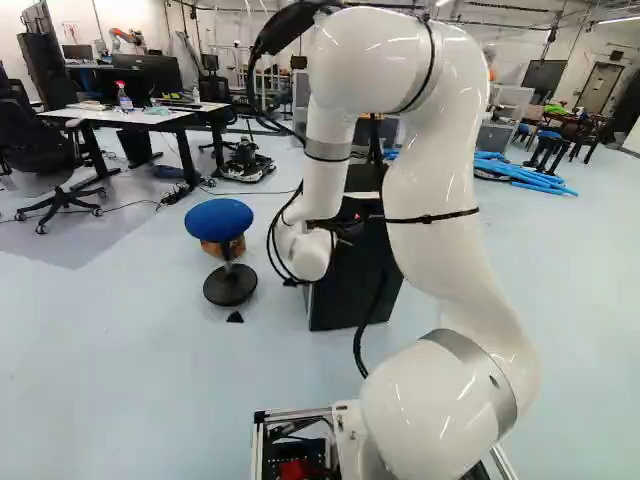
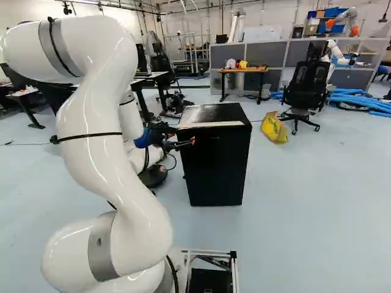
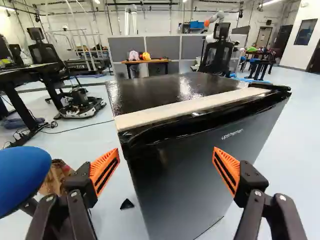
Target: Grab a drink from the fridge
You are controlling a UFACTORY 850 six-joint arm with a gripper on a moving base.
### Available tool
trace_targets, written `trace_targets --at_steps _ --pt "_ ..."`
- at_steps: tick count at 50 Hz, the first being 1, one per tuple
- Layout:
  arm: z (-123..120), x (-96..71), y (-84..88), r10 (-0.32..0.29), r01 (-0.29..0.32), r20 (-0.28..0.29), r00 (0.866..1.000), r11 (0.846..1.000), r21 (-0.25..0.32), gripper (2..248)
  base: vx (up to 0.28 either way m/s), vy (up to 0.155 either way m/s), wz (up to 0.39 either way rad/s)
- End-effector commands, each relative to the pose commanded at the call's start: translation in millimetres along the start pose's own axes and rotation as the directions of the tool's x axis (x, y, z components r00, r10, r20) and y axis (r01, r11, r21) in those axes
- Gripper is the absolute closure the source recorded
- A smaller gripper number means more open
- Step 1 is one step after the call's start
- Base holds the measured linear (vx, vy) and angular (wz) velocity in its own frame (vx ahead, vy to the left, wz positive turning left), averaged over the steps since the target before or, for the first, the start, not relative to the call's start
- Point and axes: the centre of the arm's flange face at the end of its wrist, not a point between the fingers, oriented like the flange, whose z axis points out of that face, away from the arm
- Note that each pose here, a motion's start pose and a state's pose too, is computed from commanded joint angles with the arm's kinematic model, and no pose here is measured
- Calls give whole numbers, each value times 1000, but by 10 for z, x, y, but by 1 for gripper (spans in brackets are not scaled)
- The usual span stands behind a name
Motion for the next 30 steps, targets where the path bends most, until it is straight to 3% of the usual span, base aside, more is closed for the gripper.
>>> trace_targets --at_steps 18,30 --pt "90 -184 -98 -17 16 -22 1000 1000 -20 3 0 0 0" --pt "105 -168 -182 -11 9 -57 998 1000 -26 3 0 0 0"
